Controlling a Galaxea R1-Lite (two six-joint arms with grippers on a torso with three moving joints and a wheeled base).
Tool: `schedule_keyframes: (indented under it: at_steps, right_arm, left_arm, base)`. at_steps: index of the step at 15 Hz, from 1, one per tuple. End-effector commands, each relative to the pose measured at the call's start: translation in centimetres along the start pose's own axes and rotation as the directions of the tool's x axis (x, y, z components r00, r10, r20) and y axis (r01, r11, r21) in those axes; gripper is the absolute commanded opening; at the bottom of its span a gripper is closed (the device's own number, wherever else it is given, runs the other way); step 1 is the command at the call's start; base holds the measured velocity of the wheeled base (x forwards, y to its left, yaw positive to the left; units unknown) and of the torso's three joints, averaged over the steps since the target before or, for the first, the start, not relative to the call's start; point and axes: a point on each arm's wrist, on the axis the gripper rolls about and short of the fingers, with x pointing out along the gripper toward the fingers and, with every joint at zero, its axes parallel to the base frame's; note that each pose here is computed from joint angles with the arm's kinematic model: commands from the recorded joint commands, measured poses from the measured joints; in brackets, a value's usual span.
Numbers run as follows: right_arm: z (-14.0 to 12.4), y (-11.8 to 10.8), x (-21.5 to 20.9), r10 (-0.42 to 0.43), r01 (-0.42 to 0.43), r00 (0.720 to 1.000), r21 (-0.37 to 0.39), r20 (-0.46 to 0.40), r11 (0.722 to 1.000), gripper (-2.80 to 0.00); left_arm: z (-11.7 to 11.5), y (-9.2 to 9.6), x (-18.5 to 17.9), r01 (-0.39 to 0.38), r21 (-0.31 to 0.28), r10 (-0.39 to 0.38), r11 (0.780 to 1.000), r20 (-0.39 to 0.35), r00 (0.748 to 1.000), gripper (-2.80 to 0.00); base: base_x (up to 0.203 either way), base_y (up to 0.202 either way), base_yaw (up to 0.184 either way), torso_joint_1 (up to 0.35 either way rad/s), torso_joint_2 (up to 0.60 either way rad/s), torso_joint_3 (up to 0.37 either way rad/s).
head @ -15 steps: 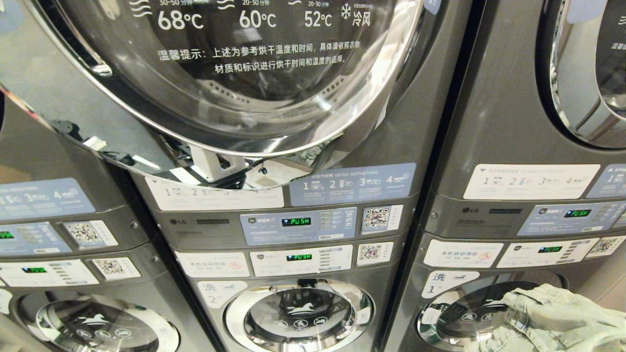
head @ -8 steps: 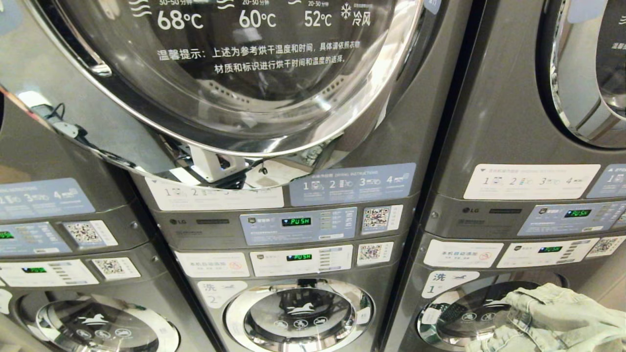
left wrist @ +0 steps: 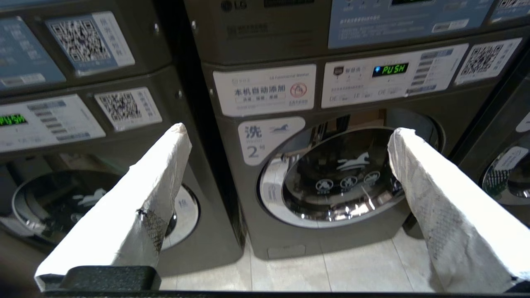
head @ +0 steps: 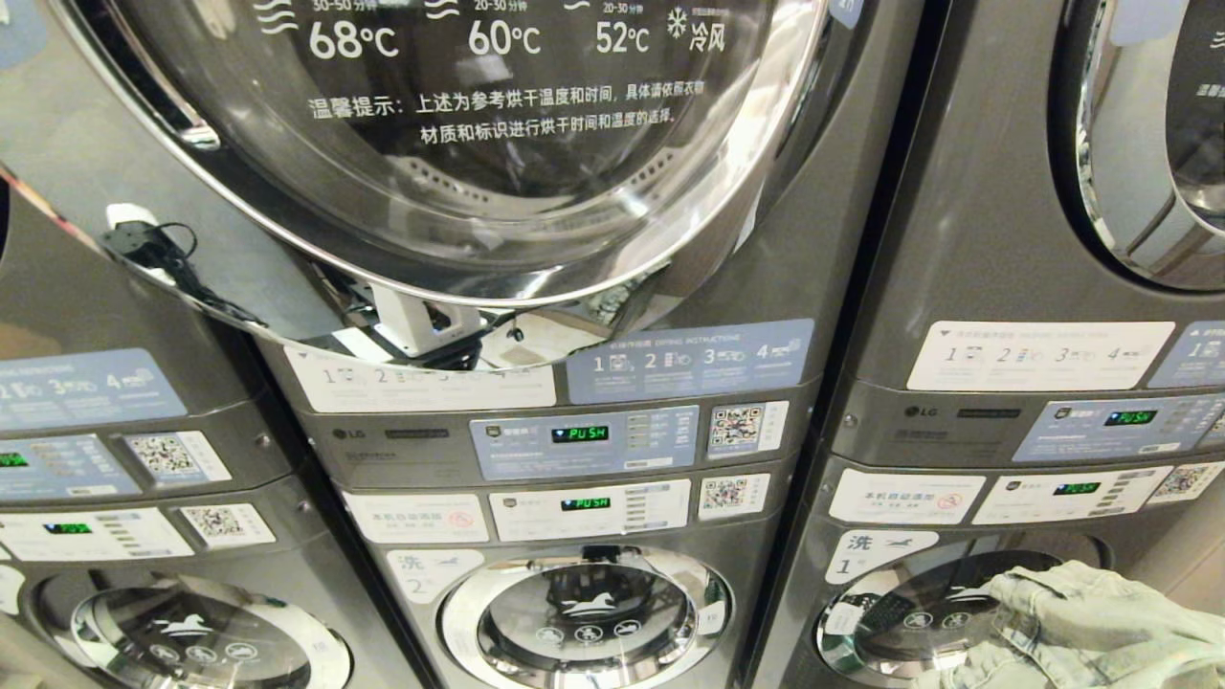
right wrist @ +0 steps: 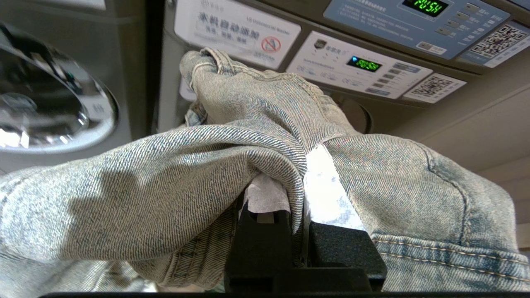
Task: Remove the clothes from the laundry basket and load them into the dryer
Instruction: Open the dryer
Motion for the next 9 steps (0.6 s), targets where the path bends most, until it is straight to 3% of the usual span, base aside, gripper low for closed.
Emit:
schedule_keyframes:
  at_steps: [1, 2, 4, 7, 9]
  right_arm:
    - [0.2, 0.0, 0.0, 0.003, -0.004, 1.000, 0.036, 0.026, 0.999, -2.80]
    - [0.5, -0.1, -0.1, 0.010, -0.016, 0.998, 0.092, 0.059, 0.996, -2.80]
    - [0.4, 0.0, -0.5, 0.019, -0.027, 0.997, 0.106, 0.075, 0.994, -2.80]
    - [0.0, 0.1, -0.9, 0.034, -0.038, 0.997, 0.063, 0.071, 0.997, -2.80]
    - [-0.2, 0.1, -1.1, 0.039, -0.043, 0.997, 0.060, 0.067, 0.997, -2.80]
  left_arm:
    - [-0.3, 0.0, -0.6, 0.000, 0.007, 0.000, 1.000, 0.086, 0.996, 0.00]
    - [-0.2, 0.0, -0.6, 0.004, 0.010, -0.004, 1.000, 0.082, 0.997, 0.00]
    - [0.5, 0.0, -0.8, 0.003, 0.036, -0.007, 0.999, 0.110, 0.994, 0.00]
    - [5.8, 0.4, -3.0, 0.008, 0.099, -0.033, 0.995, 0.255, 0.966, 0.00]
    - [9.5, 0.8, -2.4, 0.012, 0.105, -0.033, 0.994, 0.202, 0.979, 0.00]
  base:
    - [0.000, 0.000, 0.000, 0.000, 0.00, 0.000]
    - [0.000, 0.000, 0.000, 0.000, 0.00, 0.000]
    - [0.000, 0.000, 0.000, 0.000, 0.00, 0.000]
    - [0.000, 0.000, 0.000, 0.000, 0.00, 0.000]
    - [0.000, 0.000, 0.000, 0.000, 0.00, 0.000]
